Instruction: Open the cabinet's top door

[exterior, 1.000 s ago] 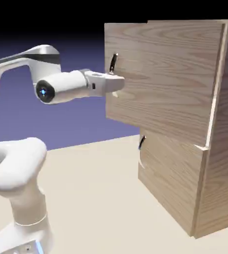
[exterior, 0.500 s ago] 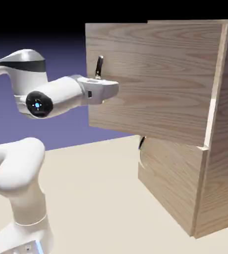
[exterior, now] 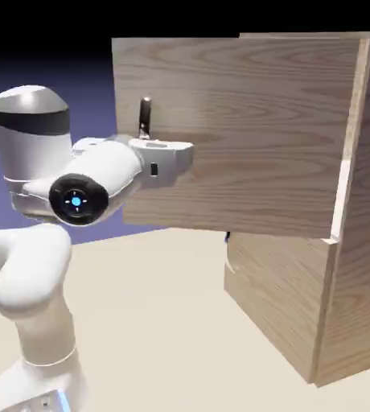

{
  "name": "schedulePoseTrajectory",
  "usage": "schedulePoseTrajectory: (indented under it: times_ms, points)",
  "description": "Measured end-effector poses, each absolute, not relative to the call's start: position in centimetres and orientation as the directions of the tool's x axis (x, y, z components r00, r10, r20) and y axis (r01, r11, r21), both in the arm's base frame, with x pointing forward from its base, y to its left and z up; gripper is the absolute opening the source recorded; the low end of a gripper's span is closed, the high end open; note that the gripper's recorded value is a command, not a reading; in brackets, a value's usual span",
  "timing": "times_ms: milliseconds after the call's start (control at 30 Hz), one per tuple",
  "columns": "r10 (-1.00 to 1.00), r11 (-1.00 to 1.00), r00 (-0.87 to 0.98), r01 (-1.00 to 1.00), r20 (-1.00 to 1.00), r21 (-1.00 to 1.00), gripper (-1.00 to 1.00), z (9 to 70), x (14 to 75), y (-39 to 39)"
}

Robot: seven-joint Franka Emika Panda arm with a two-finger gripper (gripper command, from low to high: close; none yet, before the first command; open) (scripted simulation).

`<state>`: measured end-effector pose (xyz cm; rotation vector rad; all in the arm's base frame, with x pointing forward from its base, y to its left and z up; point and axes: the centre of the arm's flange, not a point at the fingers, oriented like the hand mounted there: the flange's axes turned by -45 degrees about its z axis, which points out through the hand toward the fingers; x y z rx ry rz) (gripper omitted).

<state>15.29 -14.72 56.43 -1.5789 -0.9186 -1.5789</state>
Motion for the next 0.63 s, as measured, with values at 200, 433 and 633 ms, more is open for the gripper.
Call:
schedulePoseTrajectory:
  times_ms: [200,433,633]
  points:
    - [0.0,-0.345,0.0,0.939,1.0,0.0,-1.0,56.4,15.0,-21.1]
    - [0.0,-0.175,0.0,0.984,1.0,0.0,-1.0,56.4,15.8,-27.8]
    - [0.0,-0.046,0.0,0.999,1.0,0.0,-1.0,56.4,17.2,-32.6]
